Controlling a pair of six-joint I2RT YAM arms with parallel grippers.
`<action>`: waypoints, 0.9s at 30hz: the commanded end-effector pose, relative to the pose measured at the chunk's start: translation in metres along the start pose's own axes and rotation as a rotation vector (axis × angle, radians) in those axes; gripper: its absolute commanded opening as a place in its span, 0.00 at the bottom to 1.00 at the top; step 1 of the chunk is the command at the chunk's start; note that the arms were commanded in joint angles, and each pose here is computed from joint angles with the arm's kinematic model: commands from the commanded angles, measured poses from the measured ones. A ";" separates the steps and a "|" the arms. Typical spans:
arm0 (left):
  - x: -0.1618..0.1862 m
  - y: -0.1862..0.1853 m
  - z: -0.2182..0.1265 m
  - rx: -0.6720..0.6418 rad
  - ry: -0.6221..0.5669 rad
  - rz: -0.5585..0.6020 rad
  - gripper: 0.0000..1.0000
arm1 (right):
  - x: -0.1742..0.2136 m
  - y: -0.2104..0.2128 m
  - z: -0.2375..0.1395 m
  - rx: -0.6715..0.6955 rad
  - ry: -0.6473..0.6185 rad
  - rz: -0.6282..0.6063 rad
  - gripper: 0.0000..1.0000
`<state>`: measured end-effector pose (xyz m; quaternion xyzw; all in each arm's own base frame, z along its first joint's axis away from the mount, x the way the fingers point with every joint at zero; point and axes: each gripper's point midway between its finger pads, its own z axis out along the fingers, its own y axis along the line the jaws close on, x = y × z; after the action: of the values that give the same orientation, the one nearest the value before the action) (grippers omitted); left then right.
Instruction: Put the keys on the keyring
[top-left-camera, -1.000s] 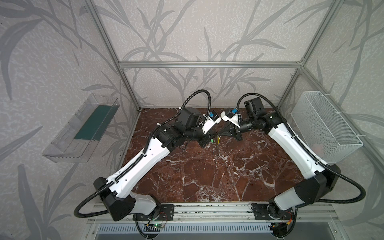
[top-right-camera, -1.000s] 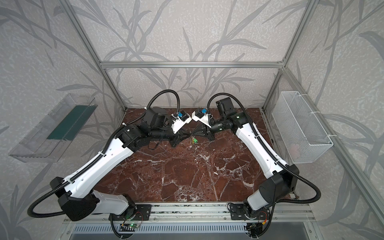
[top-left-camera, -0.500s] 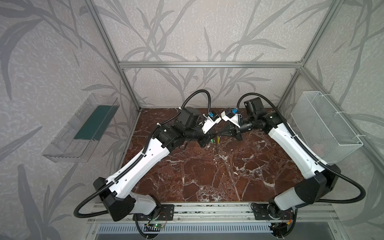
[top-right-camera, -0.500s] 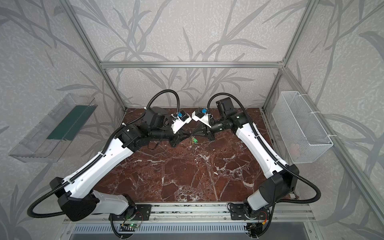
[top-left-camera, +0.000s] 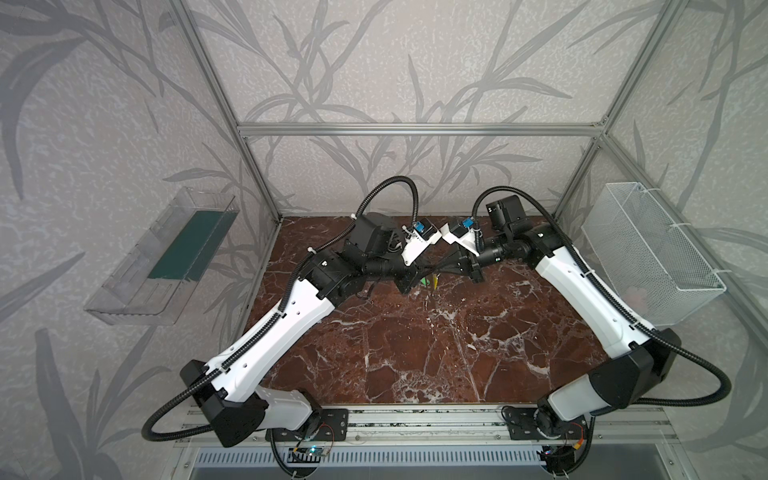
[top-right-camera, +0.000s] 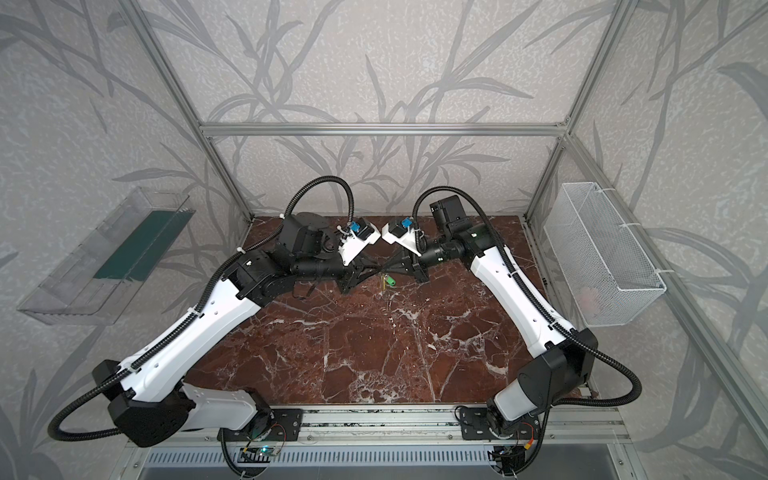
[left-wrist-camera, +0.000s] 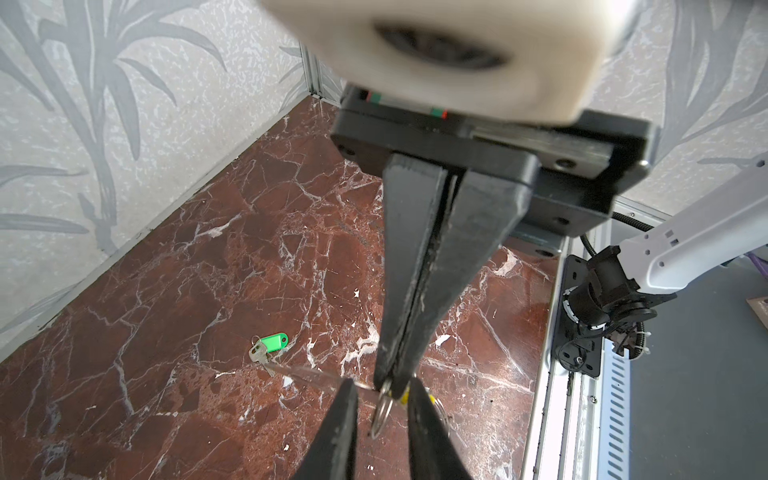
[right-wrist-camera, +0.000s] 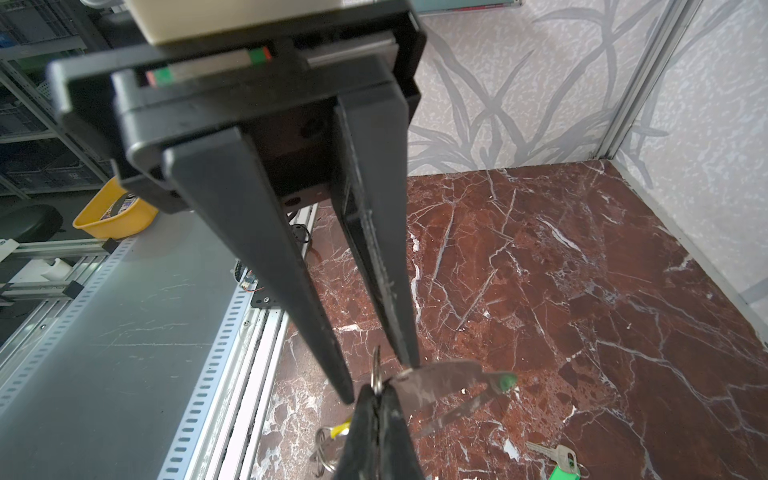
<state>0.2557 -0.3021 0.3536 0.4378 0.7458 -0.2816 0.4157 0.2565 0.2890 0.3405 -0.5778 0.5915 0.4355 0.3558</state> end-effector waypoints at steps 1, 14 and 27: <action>-0.003 -0.003 -0.005 0.012 -0.018 0.017 0.23 | -0.009 0.012 -0.003 -0.025 -0.028 -0.020 0.00; 0.007 -0.002 0.001 0.017 0.024 0.004 0.17 | -0.012 0.015 -0.004 -0.034 -0.040 -0.026 0.00; 0.009 -0.003 0.002 0.020 0.025 0.004 0.00 | -0.017 0.015 -0.006 -0.016 -0.077 0.005 0.00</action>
<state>0.2532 -0.3018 0.3504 0.4432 0.7462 -0.2831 0.4082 0.2552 0.2894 0.3377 -0.5634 0.5974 0.4495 0.3516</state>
